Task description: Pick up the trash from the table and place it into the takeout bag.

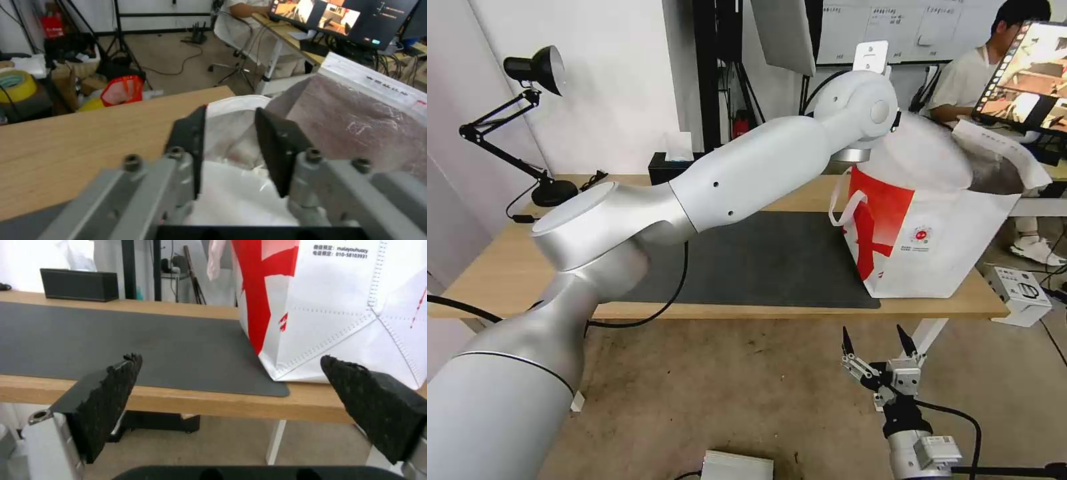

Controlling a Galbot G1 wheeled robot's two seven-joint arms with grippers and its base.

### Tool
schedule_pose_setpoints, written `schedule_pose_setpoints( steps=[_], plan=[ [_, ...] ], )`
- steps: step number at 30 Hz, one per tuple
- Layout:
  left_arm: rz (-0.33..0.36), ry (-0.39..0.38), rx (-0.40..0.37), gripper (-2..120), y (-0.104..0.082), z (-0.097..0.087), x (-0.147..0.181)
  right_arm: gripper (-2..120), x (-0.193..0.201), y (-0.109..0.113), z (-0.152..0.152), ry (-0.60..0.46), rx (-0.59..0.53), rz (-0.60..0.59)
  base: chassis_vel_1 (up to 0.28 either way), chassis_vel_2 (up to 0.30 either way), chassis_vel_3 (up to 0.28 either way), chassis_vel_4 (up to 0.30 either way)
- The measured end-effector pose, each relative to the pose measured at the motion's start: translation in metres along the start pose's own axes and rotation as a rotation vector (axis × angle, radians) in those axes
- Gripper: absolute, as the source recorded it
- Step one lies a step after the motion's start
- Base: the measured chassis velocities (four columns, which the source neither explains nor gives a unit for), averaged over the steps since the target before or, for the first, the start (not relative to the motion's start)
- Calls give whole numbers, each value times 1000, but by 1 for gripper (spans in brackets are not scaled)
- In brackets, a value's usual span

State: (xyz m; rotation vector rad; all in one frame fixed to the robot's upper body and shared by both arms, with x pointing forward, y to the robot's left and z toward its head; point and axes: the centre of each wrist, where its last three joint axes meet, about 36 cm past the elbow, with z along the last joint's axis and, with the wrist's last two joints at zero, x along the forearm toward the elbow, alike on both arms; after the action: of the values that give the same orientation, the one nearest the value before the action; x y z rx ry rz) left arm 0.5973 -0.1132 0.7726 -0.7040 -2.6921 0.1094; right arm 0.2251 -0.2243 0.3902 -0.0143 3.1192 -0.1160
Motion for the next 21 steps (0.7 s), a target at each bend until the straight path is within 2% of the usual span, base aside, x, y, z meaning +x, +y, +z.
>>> schedule_pose_setpoints(
  steps=[1,4,5,8,9,12,13,15,21],
  plan=[
    [0,0,0,38,0,0,0,100,0,0,0,0,0,0,0,0,0,0],
    [5,0,0,53,-1,0,1,100,0,0,0,0,0,0,0,0,0,0],
    [5,0,0,53,-1,0,1,100,0,0,0,0,0,0,0,0,0,0],
    [15,1,-5,68,-2,2,1,100,0,0,0,0,0,0,0,0,0,0],
    [15,1,-5,68,-2,2,1,100,0,0,0,0,0,0,0,0,0,0],
    [31,5,-11,83,-5,7,2,100,0,0,0,0,0,0,0,0,0,0],
    [31,5,-11,83,-5,7,2,100,0,0,0,0,0,0,0,0,0,0],
    [46,10,-20,93,-8,12,3,100,0,0,0,0,0,0,0,0,0,0],
    [84,-4,-45,100,-9,20,2,100,0,0,0,0,0,0,0,0,0,0]
  ],
)
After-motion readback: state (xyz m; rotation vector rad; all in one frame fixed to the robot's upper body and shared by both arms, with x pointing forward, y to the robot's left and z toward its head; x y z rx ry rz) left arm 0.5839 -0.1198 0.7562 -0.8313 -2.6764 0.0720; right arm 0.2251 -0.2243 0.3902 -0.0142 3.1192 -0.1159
